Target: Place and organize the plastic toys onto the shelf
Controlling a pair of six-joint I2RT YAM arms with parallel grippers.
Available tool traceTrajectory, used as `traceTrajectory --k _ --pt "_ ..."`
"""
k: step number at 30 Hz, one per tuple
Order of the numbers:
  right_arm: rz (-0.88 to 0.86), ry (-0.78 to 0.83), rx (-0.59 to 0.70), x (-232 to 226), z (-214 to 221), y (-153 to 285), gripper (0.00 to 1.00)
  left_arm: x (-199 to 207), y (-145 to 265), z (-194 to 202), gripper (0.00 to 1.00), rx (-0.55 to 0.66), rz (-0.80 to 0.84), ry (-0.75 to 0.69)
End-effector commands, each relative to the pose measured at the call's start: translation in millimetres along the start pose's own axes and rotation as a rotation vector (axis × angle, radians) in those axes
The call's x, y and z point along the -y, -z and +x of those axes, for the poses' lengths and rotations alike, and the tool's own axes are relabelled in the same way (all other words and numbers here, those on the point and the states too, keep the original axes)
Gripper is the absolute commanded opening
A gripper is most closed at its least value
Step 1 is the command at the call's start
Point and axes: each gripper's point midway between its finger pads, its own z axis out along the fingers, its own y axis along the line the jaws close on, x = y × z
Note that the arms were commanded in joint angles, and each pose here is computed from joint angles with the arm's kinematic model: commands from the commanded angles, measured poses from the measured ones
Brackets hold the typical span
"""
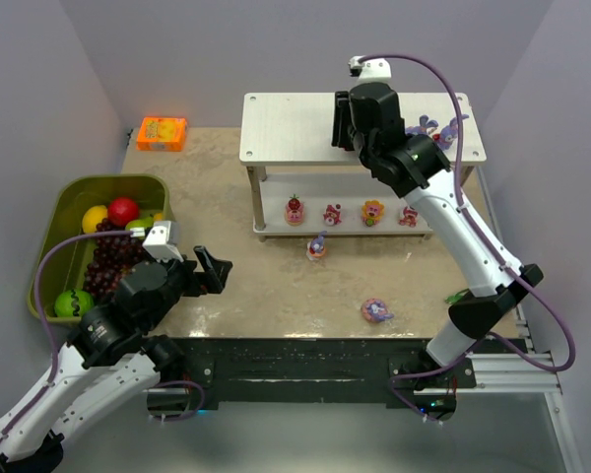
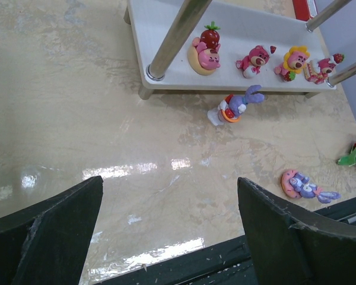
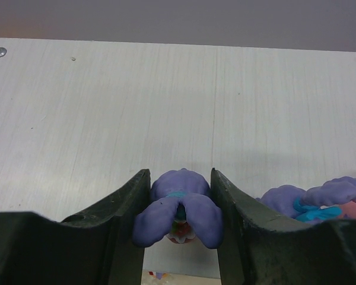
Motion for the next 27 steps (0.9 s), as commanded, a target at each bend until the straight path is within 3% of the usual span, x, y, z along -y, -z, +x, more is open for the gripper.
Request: traceTrajectory --k 1,27 --pt "-0.023 -0.016 -0.025 0 1 2 0.44 2 -1 -5 0.99 0.024 0.005 0.000" --pt "-0.108 -0.005 -0.097 -4 16 20 0.36 1 -3 -3 0.99 0.018 -0.005 0.001"
